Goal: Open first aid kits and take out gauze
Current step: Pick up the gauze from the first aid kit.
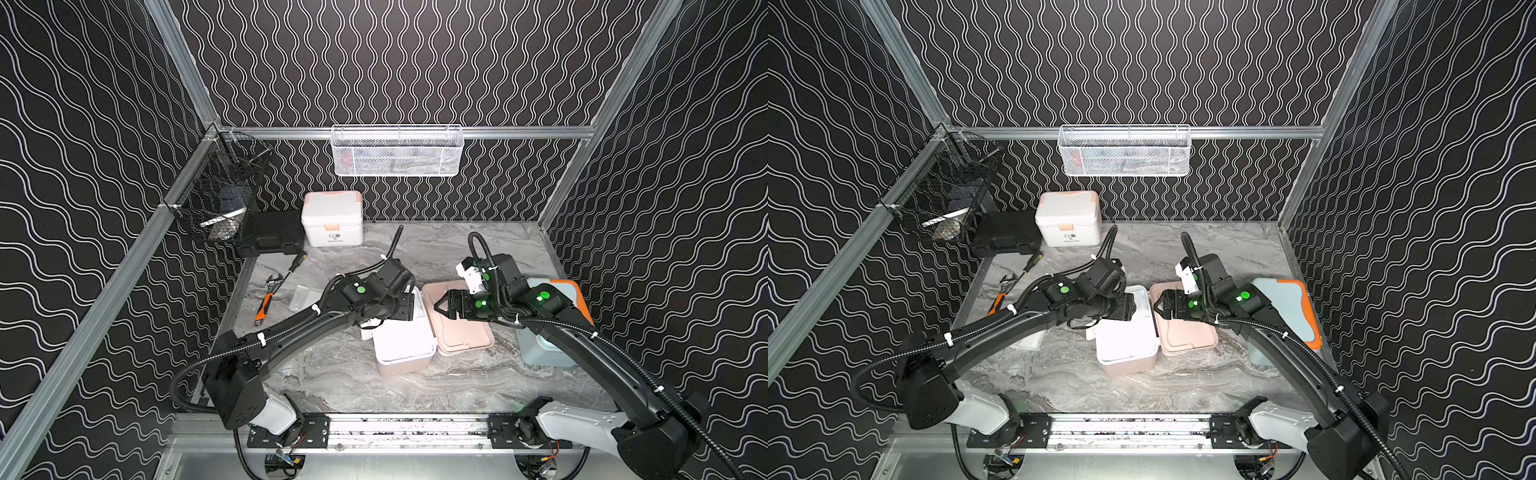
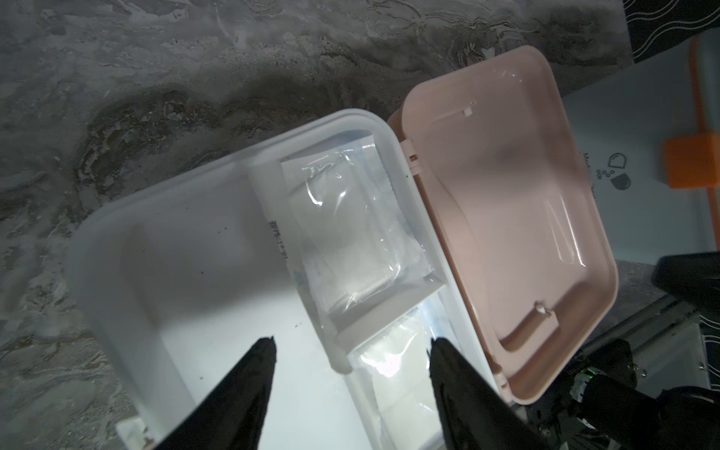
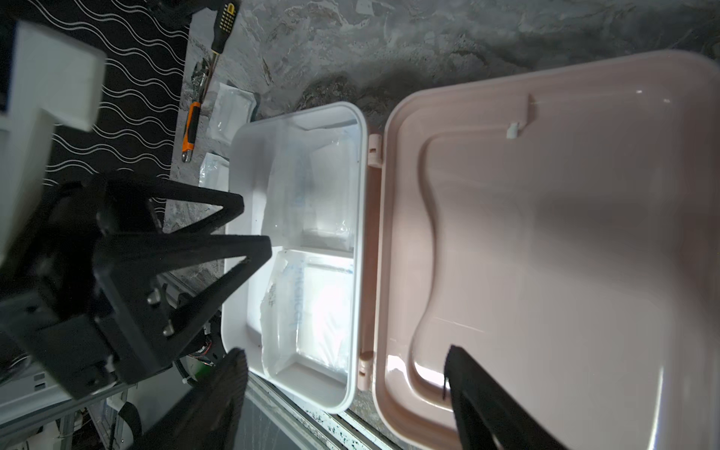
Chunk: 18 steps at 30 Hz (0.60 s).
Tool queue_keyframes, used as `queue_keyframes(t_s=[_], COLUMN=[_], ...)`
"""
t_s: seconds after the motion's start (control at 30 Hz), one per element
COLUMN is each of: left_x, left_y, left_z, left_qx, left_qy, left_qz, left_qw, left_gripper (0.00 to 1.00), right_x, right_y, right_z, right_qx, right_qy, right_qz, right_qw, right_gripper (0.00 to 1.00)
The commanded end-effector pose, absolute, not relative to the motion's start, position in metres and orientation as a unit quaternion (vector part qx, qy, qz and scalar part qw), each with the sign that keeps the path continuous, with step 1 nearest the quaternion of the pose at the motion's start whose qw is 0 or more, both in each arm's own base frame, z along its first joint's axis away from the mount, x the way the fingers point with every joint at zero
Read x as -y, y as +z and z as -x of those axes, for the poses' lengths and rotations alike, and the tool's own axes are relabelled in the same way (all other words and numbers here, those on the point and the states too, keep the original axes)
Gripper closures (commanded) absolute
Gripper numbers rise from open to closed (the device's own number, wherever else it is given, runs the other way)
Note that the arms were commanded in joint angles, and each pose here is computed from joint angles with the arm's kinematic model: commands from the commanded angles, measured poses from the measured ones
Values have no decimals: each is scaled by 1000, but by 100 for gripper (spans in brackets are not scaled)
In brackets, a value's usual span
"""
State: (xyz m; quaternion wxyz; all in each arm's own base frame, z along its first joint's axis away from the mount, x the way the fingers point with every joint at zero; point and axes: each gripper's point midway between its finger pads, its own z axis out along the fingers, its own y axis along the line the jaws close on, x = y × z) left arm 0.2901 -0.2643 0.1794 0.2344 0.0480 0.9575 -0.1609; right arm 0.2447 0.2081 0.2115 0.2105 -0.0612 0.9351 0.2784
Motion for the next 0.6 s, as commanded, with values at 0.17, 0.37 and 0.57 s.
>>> queue_keyframes(t_s=[0.17, 0.37, 0.57], left_x=[258, 260, 260], left_y=[167, 157, 153], left_z=[-300, -303, -303], left_qx=[-967, -970, -971], left_qy=[-102, -88, -87], left_qz=[-64, -68, -69], left_qw=[225, 215, 212], left_gripper=[53, 57, 72], right_x=[-209, -209, -213], right_y=[208, 205, 205], right_z=[-249, -247, -246], right_qx=[-935, -936, -934], right_qy=[275, 275, 285], right_qz=[60, 61, 67], right_qw=[215, 211, 206], right_gripper=[24, 19, 15])
